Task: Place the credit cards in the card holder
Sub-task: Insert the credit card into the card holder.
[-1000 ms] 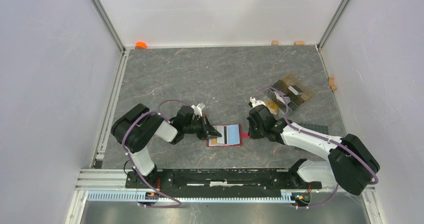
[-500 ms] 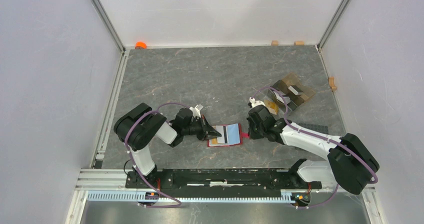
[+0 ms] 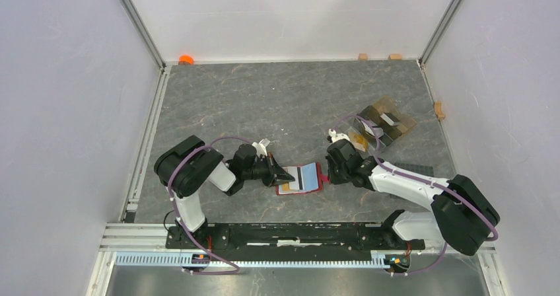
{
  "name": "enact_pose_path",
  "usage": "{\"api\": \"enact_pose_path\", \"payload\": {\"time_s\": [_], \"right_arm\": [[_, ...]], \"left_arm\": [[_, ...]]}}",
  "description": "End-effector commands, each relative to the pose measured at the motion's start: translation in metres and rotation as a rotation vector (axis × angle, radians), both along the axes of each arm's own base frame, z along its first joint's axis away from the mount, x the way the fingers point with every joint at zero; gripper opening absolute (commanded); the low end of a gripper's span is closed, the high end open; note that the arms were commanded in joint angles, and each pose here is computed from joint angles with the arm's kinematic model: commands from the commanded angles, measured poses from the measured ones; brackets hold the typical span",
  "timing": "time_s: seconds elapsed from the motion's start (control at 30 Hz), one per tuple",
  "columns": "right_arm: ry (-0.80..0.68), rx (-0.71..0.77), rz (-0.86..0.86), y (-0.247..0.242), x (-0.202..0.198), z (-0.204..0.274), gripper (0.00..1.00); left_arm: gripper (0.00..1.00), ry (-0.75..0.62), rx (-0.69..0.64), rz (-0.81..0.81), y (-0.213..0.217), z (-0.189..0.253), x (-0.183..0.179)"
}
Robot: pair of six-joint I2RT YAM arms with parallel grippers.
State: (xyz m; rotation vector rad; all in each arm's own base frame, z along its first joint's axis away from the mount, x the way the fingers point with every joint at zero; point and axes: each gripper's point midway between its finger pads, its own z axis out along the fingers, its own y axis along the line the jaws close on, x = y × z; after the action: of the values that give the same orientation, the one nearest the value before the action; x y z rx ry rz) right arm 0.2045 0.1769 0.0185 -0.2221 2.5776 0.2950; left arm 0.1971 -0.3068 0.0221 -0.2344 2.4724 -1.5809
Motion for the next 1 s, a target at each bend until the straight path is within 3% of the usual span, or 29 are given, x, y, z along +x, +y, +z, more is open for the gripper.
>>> {"api": "enact_pose_path", "payload": {"time_s": [0.0, 0.17, 0.37, 0.57, 0.97], "right_arm": [[-0.027, 0.016, -0.002, 0.009, 0.008, 0.009, 0.00], [-0.031, 0.003, -0.009, 0.007, 0.009, 0.011, 0.00], [-0.110, 0.042, -0.025, 0.008, 0.018, 0.050, 0.27], [-0.123, 0.235, 0.026, 0.032, 0.007, 0.068, 0.47], [-0.008, 0.475, 0.072, 0.047, -0.015, 0.035, 0.52]], "left_arm": [[0.02, -0.003, -0.015, 0.017, -0.006, 0.004, 0.003], [0.02, -0.005, -0.014, 0.020, -0.008, 0.005, 0.004], [0.02, 0.022, 0.010, 0.030, -0.004, -0.005, 0.001], [0.02, 0.029, 0.018, 0.027, -0.003, -0.008, -0.001], [0.02, 0.029, 0.023, 0.019, -0.002, -0.009, -0.003]]}}
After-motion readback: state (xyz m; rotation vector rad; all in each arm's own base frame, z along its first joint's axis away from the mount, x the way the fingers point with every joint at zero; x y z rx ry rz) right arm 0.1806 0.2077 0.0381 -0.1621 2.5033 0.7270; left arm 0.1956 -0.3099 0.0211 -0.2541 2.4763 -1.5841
